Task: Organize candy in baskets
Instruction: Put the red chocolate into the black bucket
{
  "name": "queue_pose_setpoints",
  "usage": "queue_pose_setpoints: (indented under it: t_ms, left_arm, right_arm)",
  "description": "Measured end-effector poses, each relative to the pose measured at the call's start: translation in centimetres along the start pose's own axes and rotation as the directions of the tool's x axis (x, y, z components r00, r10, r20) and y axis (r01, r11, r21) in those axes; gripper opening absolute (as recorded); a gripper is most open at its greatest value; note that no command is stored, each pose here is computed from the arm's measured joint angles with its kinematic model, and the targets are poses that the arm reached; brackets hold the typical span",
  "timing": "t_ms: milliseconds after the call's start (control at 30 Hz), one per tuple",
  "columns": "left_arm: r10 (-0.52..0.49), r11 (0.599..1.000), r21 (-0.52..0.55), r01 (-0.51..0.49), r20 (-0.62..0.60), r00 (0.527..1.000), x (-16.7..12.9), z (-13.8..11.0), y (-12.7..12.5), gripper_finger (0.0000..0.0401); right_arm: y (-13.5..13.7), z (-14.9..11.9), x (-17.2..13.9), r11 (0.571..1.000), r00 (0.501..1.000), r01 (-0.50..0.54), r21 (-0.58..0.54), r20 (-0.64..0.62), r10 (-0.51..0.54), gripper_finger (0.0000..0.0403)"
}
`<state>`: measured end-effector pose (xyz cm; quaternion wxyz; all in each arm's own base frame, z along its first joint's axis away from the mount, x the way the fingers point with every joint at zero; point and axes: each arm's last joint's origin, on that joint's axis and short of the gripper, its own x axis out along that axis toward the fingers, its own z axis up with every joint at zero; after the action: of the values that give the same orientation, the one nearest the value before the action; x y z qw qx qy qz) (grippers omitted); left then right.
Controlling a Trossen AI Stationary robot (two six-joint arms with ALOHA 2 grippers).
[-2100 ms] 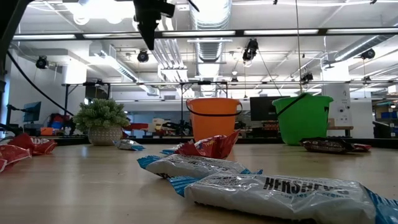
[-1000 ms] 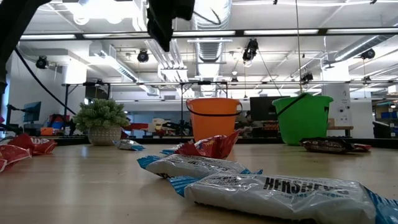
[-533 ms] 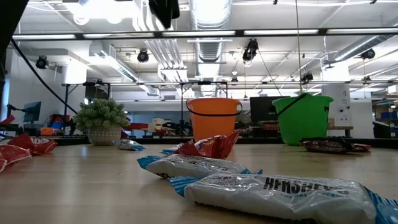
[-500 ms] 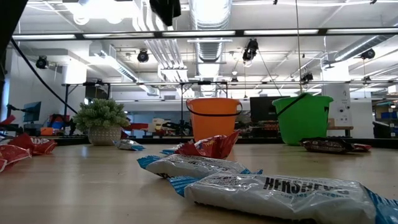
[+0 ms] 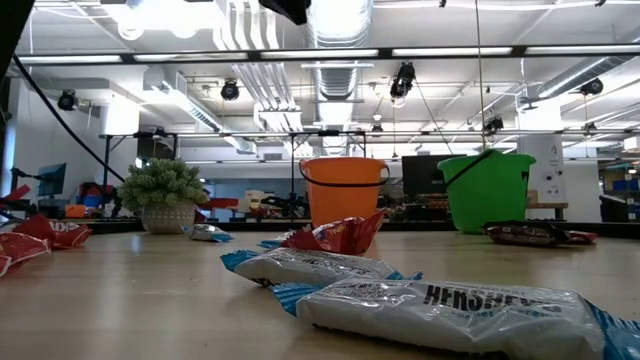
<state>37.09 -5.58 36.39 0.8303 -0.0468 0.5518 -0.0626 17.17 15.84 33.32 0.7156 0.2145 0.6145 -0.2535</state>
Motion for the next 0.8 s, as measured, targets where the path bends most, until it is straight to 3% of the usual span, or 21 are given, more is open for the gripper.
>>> queue_pose_setpoints:
  t_ms: [300, 800]
  left_arm:
    - [-0.019, 1.000, 0.018, 0.019, 0.011, 1.000, 4.3, -0.4, -0.6, 0.0212]
    - [-0.038, 0.977, -0.208, 0.036, -0.007, 0.999, 11.5, -3.0, -0.3, 0.0212]
  right_arm:
    - [-0.8, 0.4, -0.6, 1.000, 0.998, -0.022, 0.017, 0.057, 0.021, 0.0155]
    - [-2.7, 0.7, -2.1, 0.994, 0.989, -0.090, 0.065, 0.123, 0.082, 0.0155]
